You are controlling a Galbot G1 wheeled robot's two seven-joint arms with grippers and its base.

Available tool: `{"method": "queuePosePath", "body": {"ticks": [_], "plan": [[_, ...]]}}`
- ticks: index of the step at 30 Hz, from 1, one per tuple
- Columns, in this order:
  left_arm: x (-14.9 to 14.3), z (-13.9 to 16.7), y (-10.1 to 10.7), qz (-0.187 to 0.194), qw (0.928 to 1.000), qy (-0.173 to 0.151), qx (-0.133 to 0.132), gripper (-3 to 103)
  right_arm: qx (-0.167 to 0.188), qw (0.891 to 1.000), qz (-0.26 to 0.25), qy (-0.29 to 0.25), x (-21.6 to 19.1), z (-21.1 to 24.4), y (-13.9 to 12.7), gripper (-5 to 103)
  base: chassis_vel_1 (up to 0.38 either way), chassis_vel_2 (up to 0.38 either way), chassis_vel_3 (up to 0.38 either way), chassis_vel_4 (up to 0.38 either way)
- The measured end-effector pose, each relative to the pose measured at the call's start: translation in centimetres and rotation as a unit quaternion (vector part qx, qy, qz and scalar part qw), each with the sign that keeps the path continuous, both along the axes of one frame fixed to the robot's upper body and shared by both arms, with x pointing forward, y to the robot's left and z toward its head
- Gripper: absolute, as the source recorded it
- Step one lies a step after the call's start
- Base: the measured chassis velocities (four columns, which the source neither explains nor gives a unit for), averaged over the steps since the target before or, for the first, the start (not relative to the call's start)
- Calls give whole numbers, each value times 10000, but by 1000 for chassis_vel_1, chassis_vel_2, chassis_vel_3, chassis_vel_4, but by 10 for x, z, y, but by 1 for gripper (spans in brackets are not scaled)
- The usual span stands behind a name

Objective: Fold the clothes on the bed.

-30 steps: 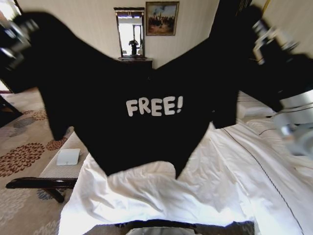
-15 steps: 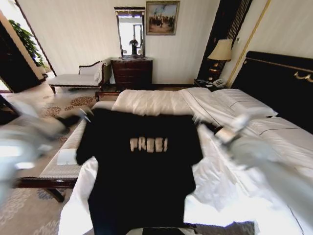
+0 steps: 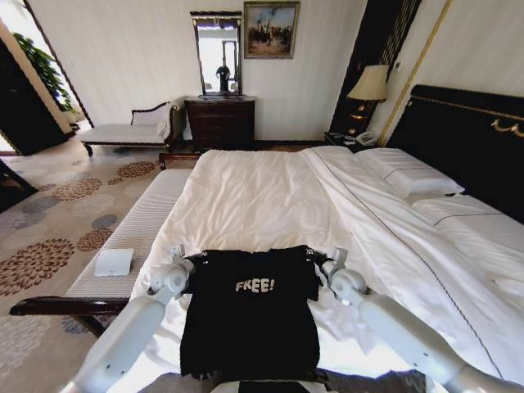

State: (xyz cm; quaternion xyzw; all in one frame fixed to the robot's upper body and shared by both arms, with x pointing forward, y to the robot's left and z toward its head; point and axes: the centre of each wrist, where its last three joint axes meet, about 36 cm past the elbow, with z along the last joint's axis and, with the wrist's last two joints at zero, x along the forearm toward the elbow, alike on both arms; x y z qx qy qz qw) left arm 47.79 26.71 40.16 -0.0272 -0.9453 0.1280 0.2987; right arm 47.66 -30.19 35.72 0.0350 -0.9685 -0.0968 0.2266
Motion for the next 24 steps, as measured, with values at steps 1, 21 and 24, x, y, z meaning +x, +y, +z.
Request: {"method": "queuePosePath", "body": {"ticks": [1,21,24], "plan": [[0,0,0,0,10000,0,0,0,0,10000,0,0,0,0,0,0,0,0,0,0],[45,-58,-21,576,9975,-369,-199,0,-194,9969,-252,-713,20,-68,-9,0,0,0,0,0],[44,-61,-30,529,9978,-336,-218,0,-243,9970,-241,-692,19,-75,-6,0,0,0,0,0]]}}
